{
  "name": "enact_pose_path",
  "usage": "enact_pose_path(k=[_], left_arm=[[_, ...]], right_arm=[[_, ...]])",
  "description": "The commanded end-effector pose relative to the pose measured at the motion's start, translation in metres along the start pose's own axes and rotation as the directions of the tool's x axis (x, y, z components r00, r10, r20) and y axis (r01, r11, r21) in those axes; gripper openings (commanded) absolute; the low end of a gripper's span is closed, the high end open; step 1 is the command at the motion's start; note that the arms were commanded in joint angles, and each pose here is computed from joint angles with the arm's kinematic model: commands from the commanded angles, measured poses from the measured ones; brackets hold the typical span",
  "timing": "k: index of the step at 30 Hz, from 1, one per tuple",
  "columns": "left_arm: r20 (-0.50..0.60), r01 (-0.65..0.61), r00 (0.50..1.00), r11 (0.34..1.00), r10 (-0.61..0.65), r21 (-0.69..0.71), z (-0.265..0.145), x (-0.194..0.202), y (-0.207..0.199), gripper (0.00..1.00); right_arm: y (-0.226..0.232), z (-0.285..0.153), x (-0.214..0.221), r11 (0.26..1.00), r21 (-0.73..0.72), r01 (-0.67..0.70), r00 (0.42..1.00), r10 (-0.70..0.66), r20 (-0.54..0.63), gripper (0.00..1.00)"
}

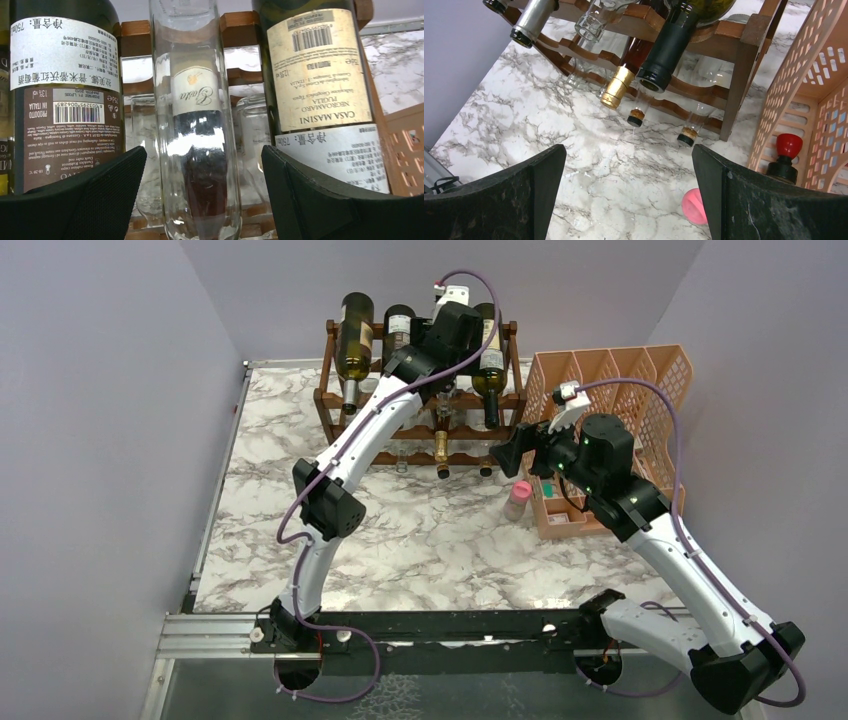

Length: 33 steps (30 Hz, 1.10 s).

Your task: Take the wine bottle off the wine rack

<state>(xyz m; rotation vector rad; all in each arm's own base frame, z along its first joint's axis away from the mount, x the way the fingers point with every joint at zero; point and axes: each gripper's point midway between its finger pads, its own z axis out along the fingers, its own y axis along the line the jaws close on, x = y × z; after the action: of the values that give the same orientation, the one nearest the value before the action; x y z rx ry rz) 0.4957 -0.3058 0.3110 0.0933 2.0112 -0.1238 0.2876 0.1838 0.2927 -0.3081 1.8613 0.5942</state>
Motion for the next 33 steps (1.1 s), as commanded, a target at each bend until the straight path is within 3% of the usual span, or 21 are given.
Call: enact_pose_path(k=[1,11,15,21,33], left_arm=[[0.02,-0.004,1.0,0.998,0.006,-0.068,0.007,0.0,0.007,0.91],[0.006,-0.007,1.0,0.995,0.008,-0.096,0.019,0.01,0.01,0.82],[0.01,-0.009,1.0,0.995,0.01,-0.096,0.017,0.008,0.01,0.69],[0.058,0.022,0.998,0.997,-0.017,-0.078,-0.001,-0.015,0.013,0.49],[0.209,0.118,0.971,0.993,-0.117,0.008,-0.069,-0.082,0.024,0.3]], right_arm=[[0.0,-0.002,-0.001,1.0,-0.006,-0.012,1.0,0.012,0.012,1.0],[0.0,-0.002,0.001,1.0,-0.007,-0.017,1.0,0.017,0.004,1.0],[0.0,-0.001,0.002,1.0,-0.006,-0.019,1.0,0.019,0.0,1.0],[0.001,-0.001,0.001,1.0,-0.011,-0.023,1.0,0.023,0.0,1.0],[0.003,0.002,0.003,0.999,-0.016,-0.035,0.999,0.035,-0.016,1.0]])
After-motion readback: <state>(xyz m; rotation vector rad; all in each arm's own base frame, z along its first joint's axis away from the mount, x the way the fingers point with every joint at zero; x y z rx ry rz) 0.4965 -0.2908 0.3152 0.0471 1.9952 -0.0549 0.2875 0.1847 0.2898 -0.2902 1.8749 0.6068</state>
